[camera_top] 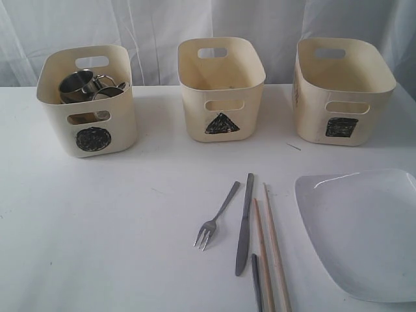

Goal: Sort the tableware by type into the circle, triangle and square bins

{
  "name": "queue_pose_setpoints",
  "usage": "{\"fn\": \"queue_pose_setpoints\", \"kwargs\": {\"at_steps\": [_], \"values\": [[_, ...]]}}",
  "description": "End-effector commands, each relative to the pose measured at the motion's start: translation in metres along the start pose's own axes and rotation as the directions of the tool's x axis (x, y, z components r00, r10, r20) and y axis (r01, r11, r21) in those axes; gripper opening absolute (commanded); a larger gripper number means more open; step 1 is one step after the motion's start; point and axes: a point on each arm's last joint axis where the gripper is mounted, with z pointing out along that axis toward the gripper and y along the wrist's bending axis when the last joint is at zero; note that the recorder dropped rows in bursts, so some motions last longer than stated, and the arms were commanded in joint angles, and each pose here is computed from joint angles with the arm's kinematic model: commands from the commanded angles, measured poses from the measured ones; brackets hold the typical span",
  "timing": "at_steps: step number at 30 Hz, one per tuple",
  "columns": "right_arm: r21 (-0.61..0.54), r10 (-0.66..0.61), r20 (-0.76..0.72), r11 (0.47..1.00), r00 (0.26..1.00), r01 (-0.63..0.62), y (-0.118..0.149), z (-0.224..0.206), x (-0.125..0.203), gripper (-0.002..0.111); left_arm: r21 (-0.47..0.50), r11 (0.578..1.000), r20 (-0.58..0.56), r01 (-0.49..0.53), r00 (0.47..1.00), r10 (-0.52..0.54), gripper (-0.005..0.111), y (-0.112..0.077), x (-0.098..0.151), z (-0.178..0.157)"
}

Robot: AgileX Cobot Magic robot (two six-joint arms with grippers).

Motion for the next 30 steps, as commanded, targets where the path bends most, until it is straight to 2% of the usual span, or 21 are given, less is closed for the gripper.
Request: {"fn": "queue_pose_setpoints", "kwargs": {"at_steps": [1, 10, 16, 17, 20, 25, 30], "values": [[-0.004, -0.001, 0.006, 1.0, 1.0, 0.001, 0.0, 0.0, 0.001, 0.0, 0.003, 1.0, -0.003, -0.002, 1.0, 0.002, 0.056, 0.0, 0.002, 0.0], [-0.004, -0.001, 0.006, 1.0, 1.0, 0.001, 0.0, 0.0, 0.001, 0.0, 0.003, 1.0, -0.003, -0.002, 1.0, 0.002, 0.056, 0.0, 0.002, 0.0], [-0.004, -0.001, 0.006, 1.0, 1.0, 0.001, 0.0, 0.0, 0.001, 0.0, 0.009, 1.0, -0.08, -0.001, 0.997, 0.002, 0.053, -0.001, 0.009, 0.0], [-0.004, -0.001, 0.006, 1.0, 1.0, 0.001, 0.0, 0.0, 0.001, 0.0, 0.009, 1.0, -0.08, -0.001, 0.997, 0.002, 0.051, -0.001, 0.009, 0.0], [-0.004, -0.001, 0.006, 1.0, 1.0, 0.001, 0.0, 0.0, 0.001, 0.0, 0.009, 1.0, -0.08, -0.001, 0.997, 0.002, 0.034, -0.001, 0.009, 0.0], [-0.004, -0.001, 0.006, 1.0, 1.0, 0.001, 0.0, 0.0, 0.001, 0.0, 0.009, 1.0, -0.085, -0.001, 0.996, 0.002, 0.0, -0.001, 0.009, 0.0], [-0.004, -0.001, 0.006, 1.0, 1.0, 0.001, 0.0, 0.0, 0.001, 0.0, 0.012, 1.0, -0.114, 0.004, 0.993, -0.002, 0.0, -0.001, 0.012, -0.001]]}}
